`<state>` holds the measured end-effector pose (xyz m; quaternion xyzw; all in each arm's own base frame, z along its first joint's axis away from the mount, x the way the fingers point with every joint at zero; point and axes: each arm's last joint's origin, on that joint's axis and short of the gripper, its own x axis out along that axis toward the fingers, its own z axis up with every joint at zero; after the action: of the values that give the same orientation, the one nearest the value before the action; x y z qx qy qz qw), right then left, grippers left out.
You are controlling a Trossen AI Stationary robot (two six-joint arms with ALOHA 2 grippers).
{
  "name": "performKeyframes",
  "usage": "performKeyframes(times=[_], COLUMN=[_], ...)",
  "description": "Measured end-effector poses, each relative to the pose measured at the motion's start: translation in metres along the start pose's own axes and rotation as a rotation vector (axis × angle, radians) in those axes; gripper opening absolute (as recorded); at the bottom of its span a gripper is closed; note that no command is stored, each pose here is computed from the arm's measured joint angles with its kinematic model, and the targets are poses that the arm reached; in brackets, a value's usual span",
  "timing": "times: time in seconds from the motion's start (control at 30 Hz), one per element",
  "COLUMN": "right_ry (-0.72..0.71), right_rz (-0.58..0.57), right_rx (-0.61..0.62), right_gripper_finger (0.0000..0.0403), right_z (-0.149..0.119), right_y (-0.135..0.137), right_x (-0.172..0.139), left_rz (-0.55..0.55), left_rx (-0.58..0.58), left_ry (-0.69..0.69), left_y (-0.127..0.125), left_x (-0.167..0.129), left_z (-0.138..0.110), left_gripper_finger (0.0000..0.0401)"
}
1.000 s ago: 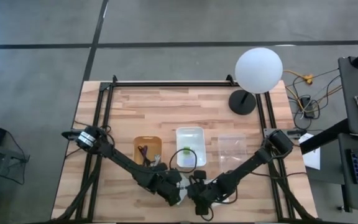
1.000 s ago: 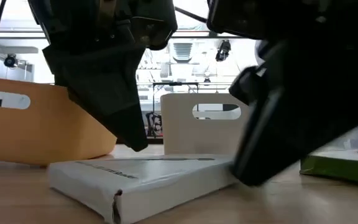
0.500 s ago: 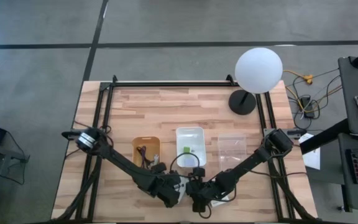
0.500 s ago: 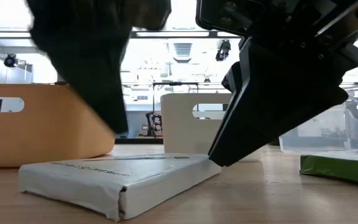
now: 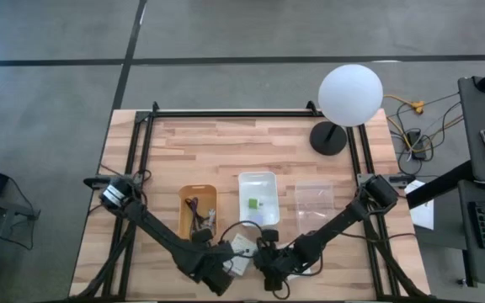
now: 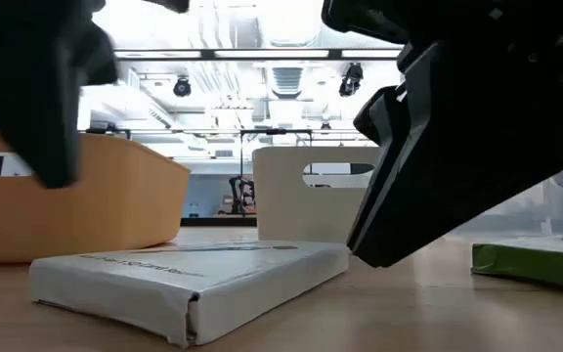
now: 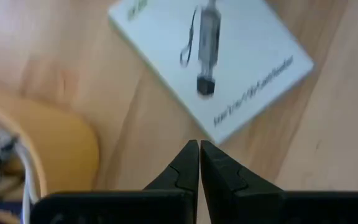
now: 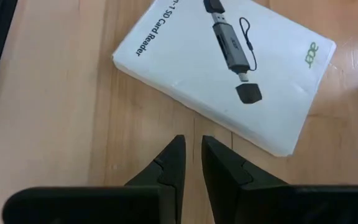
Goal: Pick and place items into bin
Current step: Put the left white card reader box into the transparent bin
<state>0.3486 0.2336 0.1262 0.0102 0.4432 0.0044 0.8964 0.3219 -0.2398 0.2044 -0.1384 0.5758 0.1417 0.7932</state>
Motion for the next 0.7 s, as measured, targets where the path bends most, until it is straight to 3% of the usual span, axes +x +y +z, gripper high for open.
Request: performKeyframes(times=[0.1, 0.2, 0.37, 0.53, 0.6, 0.7], right_ry=[-0.001, -0.001, -0.002, -0.002, -0.002, -0.001], right_rz=[0.000, -0.001, 0.001, 0.003, 0.007, 0.013], right_rx=[-0.001, -0.001, -0.001, 0.000, -0.002, -0.005], right_gripper_finger=[0.0043, 0.0043, 0.0043, 0.0043, 0.0043, 0.0043], right_z=[0.000, 0.000, 0.001, 0.000, -0.001, -0.002], right_y=[0.000, 0.000, 0.000, 0.001, 0.002, 0.005], right_x=[0.000, 0.000, -0.001, -0.001, -0.002, -0.003], left_rz=[0.024, 0.138, 0.237, 0.298, 0.281, 0.169], left_rx=[-0.012, 0.024, 0.088, 0.093, 0.071, 0.028], left_ry=[0.016, 0.079, 0.141, 0.053, 0.010, -0.035], left_y=[0.001, 0.013, 0.031, 0.036, 0.032, 0.017], left_x=[0.000, 0.003, 0.019, 0.021, 0.016, 0.006], left_z=[-0.007, -0.016, -0.022, -0.017, -0.012, -0.005], left_gripper_finger=[0.0000, 0.0000, 0.0000, 0.0000, 0.0000, 0.0000])
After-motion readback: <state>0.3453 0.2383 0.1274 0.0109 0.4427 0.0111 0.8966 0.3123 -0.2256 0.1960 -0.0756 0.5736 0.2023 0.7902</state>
